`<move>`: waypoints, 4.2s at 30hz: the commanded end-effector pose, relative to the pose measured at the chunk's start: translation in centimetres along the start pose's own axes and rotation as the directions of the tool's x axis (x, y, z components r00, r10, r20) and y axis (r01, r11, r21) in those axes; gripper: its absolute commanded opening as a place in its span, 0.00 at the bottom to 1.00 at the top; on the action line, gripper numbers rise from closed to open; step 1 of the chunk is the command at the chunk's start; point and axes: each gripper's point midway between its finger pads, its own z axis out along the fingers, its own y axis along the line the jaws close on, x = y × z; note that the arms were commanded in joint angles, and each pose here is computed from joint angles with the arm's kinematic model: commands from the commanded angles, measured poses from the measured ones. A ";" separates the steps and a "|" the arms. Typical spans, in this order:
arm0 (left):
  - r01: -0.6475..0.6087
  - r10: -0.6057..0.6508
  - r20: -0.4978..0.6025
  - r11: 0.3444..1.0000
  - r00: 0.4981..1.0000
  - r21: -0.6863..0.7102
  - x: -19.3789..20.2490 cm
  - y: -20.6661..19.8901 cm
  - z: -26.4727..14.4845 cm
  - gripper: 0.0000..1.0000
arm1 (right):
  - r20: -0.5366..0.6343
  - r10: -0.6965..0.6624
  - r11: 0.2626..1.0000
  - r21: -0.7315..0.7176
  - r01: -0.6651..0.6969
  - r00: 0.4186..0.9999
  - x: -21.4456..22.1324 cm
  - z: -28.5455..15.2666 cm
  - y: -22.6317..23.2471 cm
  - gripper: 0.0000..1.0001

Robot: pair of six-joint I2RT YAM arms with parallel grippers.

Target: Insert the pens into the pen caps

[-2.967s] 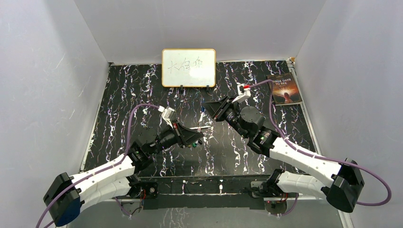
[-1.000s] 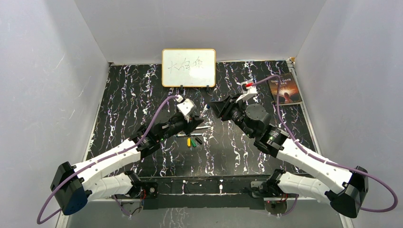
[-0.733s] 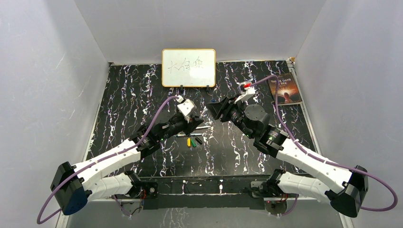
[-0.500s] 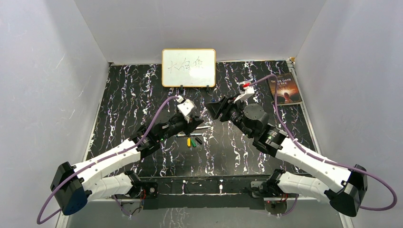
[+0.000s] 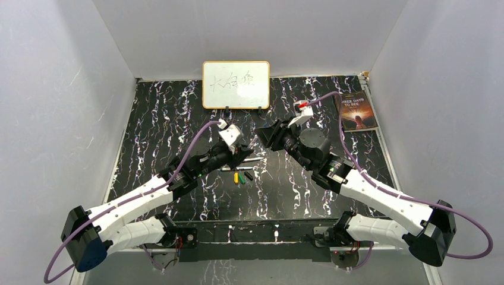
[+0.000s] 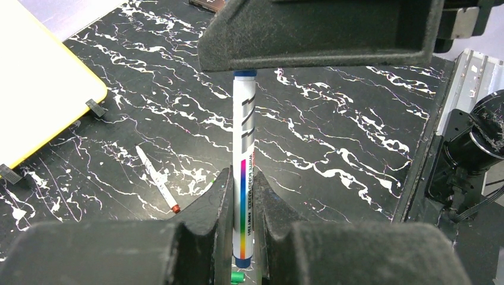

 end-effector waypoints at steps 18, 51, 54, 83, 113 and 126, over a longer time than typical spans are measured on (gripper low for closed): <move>-0.002 0.002 0.041 1.000 0.999 0.010 -1.2 -0.4 -0.9 0.00 | 0.129 0.063 0.995 -0.091 -0.052 0.990 -4.7 -0.6 3.1 0.36; -0.015 0.024 0.098 0.995 0.995 -0.098 -5.7 1.9 1.6 0.00 | -0.124 0.105 0.974 -0.188 -0.127 0.987 3.4 -1.2 3.5 0.00; -0.023 0.037 0.111 0.993 0.993 -0.118 -6.3 2.3 1.7 0.00 | -0.138 0.102 0.974 -0.186 -0.126 0.985 3.9 -1.1 3.5 0.00; -0.080 0.101 0.216 0.991 0.971 -0.104 -12.7 2.2 2.7 0.00 | -0.296 0.034 0.992 -0.104 -0.067 0.955 12.5 -2.3 2.9 0.00; -0.088 0.123 0.335 0.989 0.934 -0.118 -18.1 2.2 1.4 0.00 | -0.472 -0.013 1.000 -0.005 0.012 0.881 22.1 -3.5 0.1 0.00; -0.077 0.115 0.397 0.991 0.910 -0.109 -20.6 2.4 0.6 0.00 | -0.540 -0.031 0.999 0.004 0.039 0.841 26.4 -4.1 -0.3 0.00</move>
